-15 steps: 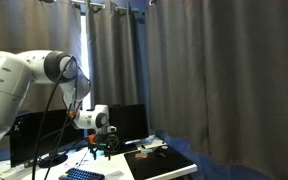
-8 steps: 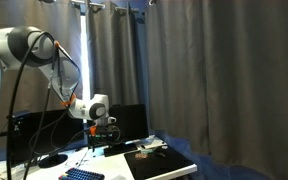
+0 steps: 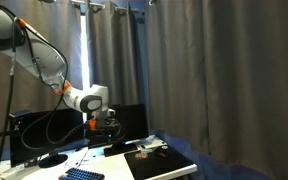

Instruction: Press a button on the right side of the keyboard

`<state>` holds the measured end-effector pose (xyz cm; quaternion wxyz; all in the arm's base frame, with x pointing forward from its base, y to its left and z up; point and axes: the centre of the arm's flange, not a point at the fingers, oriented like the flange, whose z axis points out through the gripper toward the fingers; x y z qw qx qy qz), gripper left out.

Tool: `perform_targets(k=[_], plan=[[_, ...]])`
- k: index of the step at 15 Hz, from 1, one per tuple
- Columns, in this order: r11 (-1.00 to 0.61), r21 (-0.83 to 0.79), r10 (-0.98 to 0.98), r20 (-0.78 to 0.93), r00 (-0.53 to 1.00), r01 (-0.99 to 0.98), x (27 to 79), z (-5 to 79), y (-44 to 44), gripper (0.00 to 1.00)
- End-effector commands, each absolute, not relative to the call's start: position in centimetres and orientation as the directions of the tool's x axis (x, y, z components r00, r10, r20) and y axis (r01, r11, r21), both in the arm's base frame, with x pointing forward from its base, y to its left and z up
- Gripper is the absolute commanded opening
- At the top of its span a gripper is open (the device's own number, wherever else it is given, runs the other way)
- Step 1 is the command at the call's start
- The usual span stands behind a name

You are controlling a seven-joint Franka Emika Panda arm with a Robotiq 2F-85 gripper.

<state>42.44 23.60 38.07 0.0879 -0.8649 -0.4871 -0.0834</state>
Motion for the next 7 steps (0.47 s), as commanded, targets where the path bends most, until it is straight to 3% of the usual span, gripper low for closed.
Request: perform_targets(k=[1,7], plan=[[-0.509,-0.068,0.828,0.234,0.509,0.858,42.24,38.32,23.23,1.0],[-0.504,-0.066,0.831,0.234,0.505,0.861,41.84,38.4,23.17,1.0]])
